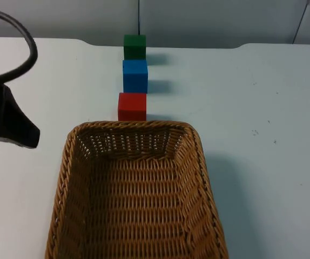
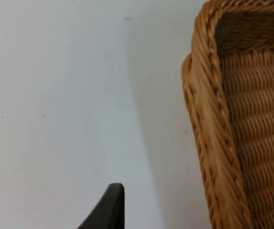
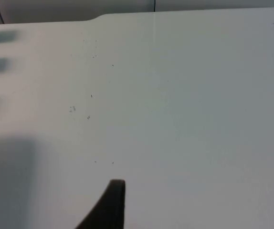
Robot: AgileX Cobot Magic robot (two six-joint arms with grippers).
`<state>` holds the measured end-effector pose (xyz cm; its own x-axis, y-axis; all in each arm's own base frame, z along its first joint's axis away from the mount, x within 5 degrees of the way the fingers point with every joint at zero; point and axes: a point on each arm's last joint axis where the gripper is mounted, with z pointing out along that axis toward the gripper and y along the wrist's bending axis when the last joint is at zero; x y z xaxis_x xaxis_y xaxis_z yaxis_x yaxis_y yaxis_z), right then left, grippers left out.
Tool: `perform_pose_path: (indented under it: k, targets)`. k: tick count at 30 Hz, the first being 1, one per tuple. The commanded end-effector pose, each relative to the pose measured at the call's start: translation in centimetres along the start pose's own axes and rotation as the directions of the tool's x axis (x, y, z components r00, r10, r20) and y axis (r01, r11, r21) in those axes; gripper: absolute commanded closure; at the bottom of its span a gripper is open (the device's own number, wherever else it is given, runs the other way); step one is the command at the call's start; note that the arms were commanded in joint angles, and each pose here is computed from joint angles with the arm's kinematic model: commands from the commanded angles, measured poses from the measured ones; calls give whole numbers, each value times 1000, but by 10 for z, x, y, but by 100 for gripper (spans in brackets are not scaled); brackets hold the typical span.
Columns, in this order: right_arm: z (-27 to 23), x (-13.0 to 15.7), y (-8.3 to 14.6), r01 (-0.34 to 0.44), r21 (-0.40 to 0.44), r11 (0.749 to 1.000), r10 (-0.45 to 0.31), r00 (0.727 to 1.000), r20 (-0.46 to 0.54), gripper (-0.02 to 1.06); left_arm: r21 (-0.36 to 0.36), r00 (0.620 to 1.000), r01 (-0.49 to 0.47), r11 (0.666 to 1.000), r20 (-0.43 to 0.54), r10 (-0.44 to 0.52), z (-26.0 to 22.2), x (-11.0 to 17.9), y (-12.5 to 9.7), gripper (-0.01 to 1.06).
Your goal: Pick up the basket with the left hand and place the blue cube into the basket with the right hand.
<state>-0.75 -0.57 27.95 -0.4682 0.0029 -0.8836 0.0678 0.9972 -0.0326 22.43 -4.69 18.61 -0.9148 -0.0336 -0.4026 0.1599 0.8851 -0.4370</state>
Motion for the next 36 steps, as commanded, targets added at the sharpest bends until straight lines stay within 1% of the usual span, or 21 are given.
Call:
perform_pose_path:
  k: [1, 5, 7, 12, 15, 18, 20, 23, 30, 36]
  targets:
    - [1, 1, 0, -7, 7, 1000, 7, 1000, 6, 0, 9, 1000, 8, 1000, -3, -8, 5, -3, 0, 0]
    - [1, 1, 0, -7, 7, 1000, 7, 1000, 6, 0, 43, 1000, 6, 999, -26, -5, 17, -2, -1, 0]
    - [1, 1, 0, -7, 7, 1000, 7, 1000, 6, 0, 46, 999, 5, 999, -37, -3, 21, -1, -3, 0]
    - [1, 1, 0, -9, 8, 1000, 9, 1000, 6, 0, 23, 997, -14, 1000, -74, 16, 38, 2, -5, 0]
    - [1, 1, 0, -8, 10, 1000, 8, 1000, 6, 0, 8, 992, -25, 1000, -120, 26, 53, 7, -5, 0]
    - [1, 1, 0, -8, 10, 1000, 8, 1000, 6, 0, -3, 990, -23, 1000, -141, 23, 60, 9, -4, 0]
    - [1, 1, 0, -8, 10, 1000, 8, 1000, 6, 0, 8, 984, -21, 1000, -178, 22, 67, 10, -4, 0]
    - [1, 1, 0, -8, 10, 1000, 8, 1000, 6, 0, 17, 980, -24, 1000, -199, 26, 74, 9, -4, 0]
    - [1, 1, 0, -8, 10, 1000, 8, 1000, 6, 0, 30, 972, -16, 999, -235, 23, 87, 5, -4, 0]
    - [1, 1, -1, -15, 13, 1000, 14, 1000, 6, 0, 31, 972, -20, 999, -235, 27, 88, 5, -3, 0]
